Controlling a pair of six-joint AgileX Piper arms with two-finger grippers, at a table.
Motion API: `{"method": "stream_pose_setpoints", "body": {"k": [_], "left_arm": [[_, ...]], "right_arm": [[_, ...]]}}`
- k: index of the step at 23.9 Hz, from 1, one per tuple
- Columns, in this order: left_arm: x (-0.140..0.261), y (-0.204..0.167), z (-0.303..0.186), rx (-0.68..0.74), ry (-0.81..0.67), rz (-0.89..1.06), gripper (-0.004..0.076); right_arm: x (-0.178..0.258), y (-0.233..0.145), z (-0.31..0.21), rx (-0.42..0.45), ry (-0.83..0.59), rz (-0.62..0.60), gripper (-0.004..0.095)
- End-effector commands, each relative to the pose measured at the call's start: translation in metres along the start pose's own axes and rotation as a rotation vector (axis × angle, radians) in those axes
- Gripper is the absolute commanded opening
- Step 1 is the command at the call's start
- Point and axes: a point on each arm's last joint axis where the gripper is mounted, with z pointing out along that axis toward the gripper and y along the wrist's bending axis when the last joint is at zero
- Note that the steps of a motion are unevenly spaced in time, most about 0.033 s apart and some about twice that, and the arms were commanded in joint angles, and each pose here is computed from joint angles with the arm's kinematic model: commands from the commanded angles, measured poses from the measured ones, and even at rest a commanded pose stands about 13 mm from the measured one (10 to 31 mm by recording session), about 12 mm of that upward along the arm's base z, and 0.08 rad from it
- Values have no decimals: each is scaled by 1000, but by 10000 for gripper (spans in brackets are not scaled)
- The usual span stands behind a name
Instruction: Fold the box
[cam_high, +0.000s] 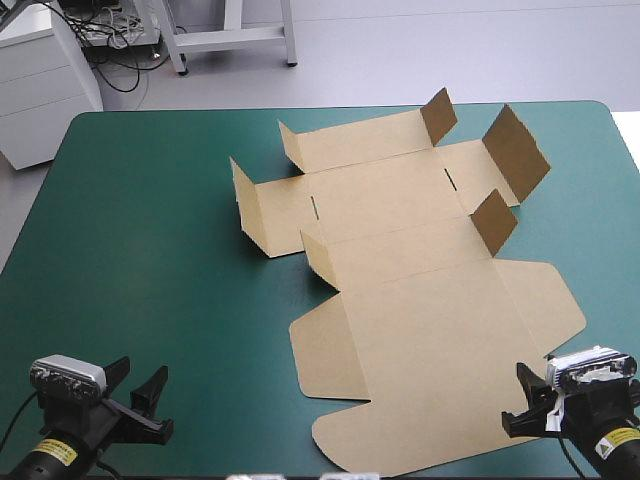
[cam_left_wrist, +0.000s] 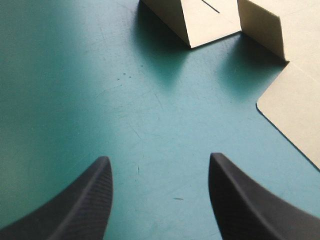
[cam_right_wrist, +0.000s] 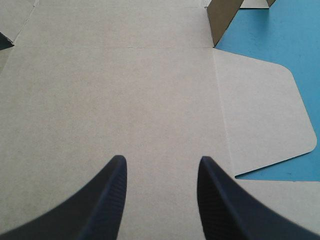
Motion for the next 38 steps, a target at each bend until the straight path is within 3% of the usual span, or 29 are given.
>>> {"method": "stream_pose_setpoints", "body": {"k": [1, 8, 20, 24, 29, 38], "left_arm": [[-13, -1, -2, 5, -77, -12, 407], [-16, -1, -4, 8, -78, -64, 408], [-89, 5, 25, 5, 54, -134, 408], [-96, 5, 26, 7, 51, -131, 408], [-94, 5, 26, 10, 81, -129, 408], [-89, 4, 25, 9, 141, -116, 408]], "right_arm": [[-12, -1, -4, 9, -77, -3, 409], [-13, -1, -5, 9, -86, 3, 410], [-83, -15, 19, 72, -48, 2, 501], [-110, -24, 34, 124, 30, 18, 501], [-156, -31, 66, 117, 231, 12, 501], [-224, -43, 131, 107, 319, -33, 561]]}}
